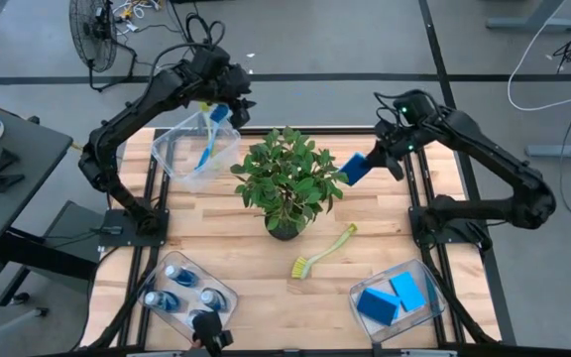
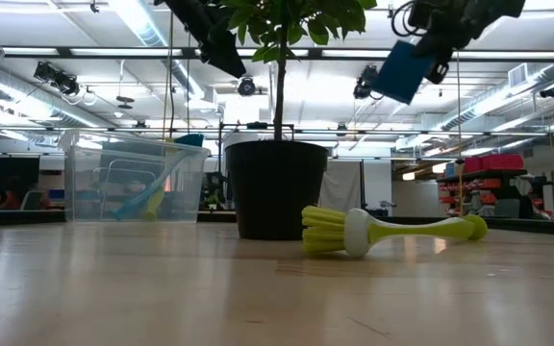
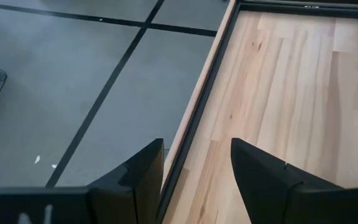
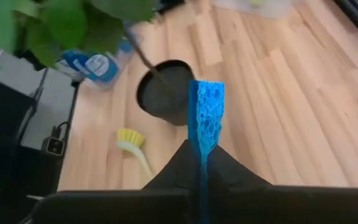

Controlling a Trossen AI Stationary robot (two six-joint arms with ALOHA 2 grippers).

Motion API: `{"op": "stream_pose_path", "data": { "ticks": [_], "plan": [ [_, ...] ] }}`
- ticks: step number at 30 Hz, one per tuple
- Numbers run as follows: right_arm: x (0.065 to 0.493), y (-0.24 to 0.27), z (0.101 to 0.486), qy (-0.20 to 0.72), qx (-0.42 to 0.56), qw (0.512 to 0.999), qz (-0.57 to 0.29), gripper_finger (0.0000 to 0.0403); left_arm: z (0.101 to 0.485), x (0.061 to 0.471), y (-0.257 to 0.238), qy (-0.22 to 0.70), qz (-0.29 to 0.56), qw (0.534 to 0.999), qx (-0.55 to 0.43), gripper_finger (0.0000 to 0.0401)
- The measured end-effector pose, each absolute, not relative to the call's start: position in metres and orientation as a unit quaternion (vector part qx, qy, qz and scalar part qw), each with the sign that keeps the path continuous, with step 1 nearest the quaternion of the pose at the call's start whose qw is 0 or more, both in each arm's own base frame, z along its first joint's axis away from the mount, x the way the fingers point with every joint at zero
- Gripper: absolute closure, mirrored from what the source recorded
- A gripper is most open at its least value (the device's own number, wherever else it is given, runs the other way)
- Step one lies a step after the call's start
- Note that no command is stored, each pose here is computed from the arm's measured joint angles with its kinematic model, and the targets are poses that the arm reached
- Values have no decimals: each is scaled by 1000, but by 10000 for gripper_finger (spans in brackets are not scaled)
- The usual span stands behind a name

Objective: Pick & Place Kitchen Sink Supplies
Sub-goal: Put the blue sponge into the bottom right transparent bin

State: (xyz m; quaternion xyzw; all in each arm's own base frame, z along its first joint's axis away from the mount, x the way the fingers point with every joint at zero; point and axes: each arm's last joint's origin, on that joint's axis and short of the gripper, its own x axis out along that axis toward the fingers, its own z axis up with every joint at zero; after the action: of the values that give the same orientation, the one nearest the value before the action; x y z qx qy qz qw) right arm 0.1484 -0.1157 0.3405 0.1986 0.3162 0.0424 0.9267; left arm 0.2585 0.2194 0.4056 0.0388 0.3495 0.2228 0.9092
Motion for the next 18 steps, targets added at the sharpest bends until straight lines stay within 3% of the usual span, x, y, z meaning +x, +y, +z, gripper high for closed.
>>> {"op": "stream_pose_path", "data": {
  "ticks": [8,18],
  "plan": [
    [168,-89,342,320,190,920,123,395,405,259,218,352,220,909,36,211],
    [167,-43,332,420,241,844,232,395,404,259,217,354,221,908,28,211]
  ]
}}
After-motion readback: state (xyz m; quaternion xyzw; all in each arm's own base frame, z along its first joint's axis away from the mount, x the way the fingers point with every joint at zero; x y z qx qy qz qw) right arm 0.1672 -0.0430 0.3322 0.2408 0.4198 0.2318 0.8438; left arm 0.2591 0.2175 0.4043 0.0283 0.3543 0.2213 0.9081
